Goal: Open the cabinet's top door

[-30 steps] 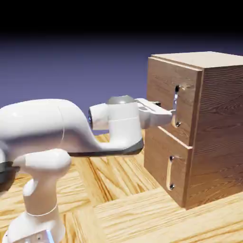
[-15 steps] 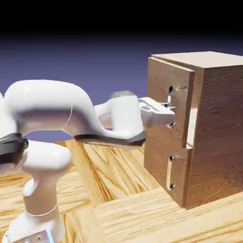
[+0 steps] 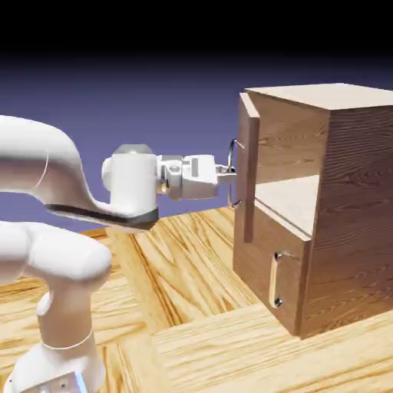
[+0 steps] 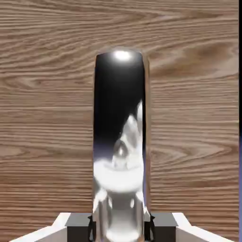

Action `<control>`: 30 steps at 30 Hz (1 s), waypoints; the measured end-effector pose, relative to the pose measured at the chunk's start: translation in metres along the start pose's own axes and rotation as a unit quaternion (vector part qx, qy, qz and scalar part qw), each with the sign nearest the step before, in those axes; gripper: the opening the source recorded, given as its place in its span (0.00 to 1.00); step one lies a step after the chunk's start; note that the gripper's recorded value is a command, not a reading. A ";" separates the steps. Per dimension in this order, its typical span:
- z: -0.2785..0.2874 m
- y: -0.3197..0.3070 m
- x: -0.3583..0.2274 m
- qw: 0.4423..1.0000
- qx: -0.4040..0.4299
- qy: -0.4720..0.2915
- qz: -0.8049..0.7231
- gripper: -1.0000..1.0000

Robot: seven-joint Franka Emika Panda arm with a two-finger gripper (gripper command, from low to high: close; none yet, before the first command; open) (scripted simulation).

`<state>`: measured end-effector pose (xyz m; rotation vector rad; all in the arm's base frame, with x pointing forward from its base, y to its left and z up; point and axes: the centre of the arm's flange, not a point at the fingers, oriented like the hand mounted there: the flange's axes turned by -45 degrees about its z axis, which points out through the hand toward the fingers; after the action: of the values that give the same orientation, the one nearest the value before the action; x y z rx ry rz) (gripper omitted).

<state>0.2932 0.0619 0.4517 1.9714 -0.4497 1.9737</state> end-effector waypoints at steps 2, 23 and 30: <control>-0.011 -0.006 0.000 1.000 -0.020 0.000 0.000 0.00; -0.028 -0.017 0.000 0.999 -0.050 0.002 -0.005 0.00; -0.038 -0.023 0.000 0.998 -0.070 -0.001 0.000 0.00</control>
<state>0.2688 0.0993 0.4516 1.8861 -0.5724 1.8858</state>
